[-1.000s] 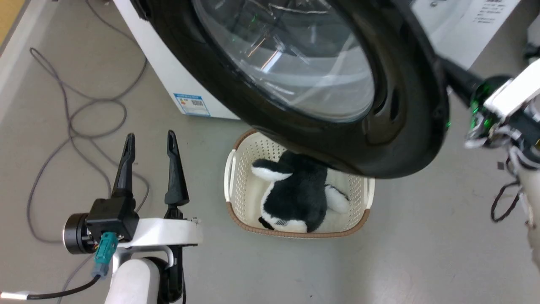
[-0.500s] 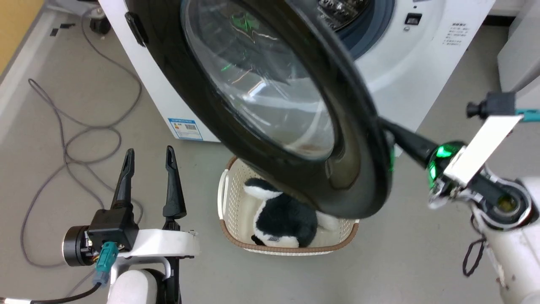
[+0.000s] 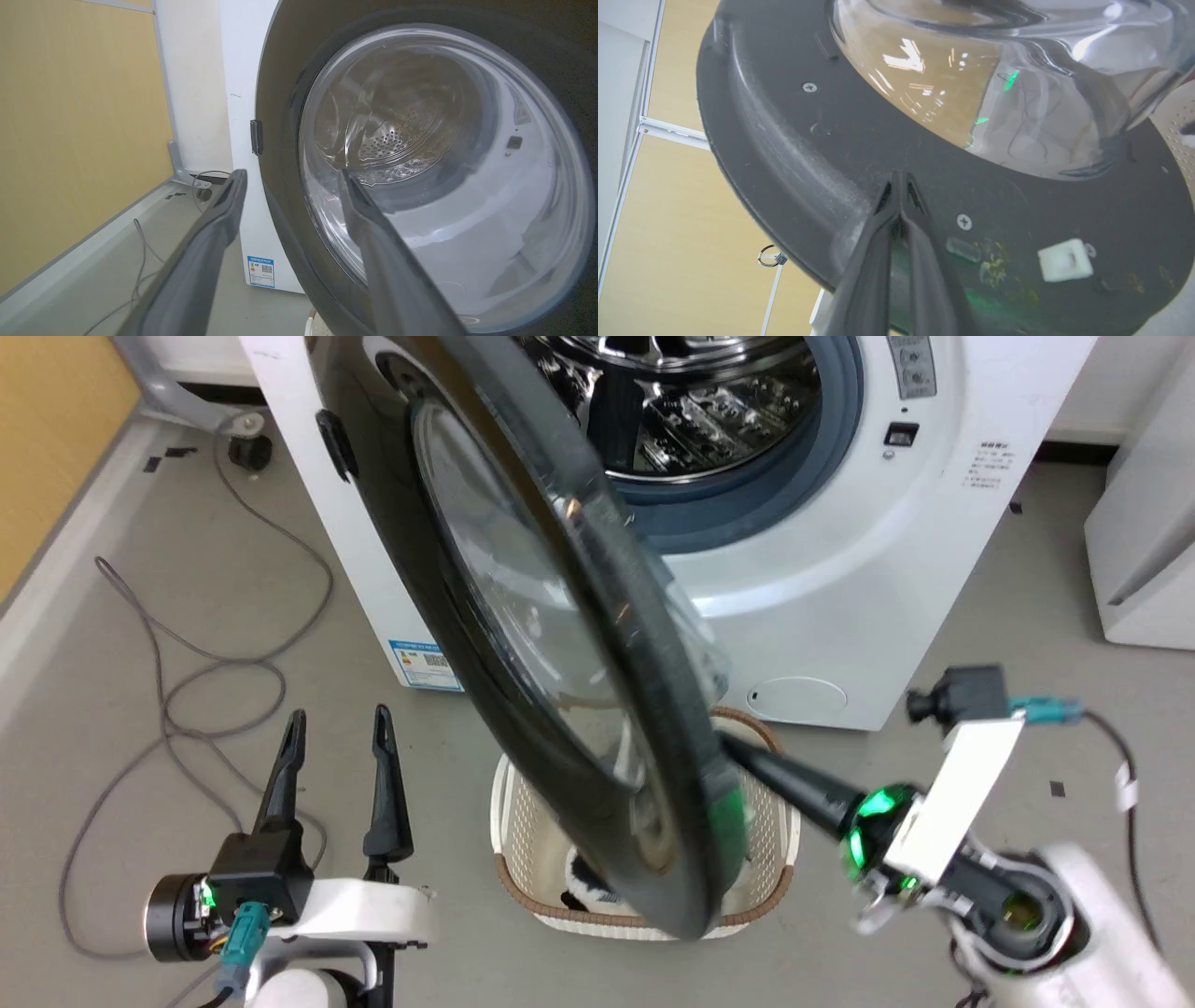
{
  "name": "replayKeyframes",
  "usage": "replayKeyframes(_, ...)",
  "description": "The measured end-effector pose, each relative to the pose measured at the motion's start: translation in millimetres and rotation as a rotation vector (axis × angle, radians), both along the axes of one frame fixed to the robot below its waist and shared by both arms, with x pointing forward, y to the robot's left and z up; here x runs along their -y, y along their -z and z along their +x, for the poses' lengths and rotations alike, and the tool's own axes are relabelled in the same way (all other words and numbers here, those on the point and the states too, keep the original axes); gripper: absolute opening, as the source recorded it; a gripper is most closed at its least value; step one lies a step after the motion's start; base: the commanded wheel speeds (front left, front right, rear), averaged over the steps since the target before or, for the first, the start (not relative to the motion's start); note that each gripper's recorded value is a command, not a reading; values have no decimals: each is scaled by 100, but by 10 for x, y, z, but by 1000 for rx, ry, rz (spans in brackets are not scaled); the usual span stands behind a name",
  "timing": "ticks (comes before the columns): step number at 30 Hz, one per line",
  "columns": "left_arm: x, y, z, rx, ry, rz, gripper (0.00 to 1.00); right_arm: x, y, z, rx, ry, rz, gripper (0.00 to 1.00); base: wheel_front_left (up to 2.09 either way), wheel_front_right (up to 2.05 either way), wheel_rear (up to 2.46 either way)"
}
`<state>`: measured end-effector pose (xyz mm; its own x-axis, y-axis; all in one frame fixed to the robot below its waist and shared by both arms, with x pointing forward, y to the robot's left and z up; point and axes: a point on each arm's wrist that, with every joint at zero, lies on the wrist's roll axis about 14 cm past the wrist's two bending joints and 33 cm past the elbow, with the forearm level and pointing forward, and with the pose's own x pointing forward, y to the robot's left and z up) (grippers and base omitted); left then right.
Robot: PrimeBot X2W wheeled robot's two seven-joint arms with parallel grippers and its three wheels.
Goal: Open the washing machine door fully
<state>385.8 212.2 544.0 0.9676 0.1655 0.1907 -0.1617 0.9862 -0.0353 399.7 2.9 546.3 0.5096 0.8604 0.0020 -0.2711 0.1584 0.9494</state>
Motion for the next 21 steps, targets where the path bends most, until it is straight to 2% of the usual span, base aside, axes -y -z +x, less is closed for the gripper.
replayKeyframes(8, -53, -16, -110, 2, -16, 3, 100, -194, -5, -308, -26, -42, 53, 0, 0, 0, 0)
replayKeyframes(19, -93, 6, -254, -4, -29, 0, 100, -392, 90, -666, -69, -103, 59, 0, 0, 0, 0)
replayKeyframes(21, -94, -1, -275, -2, -30, -1, 100, -386, 63, -659, -58, -79, 64, 0, 0, 0, 0)
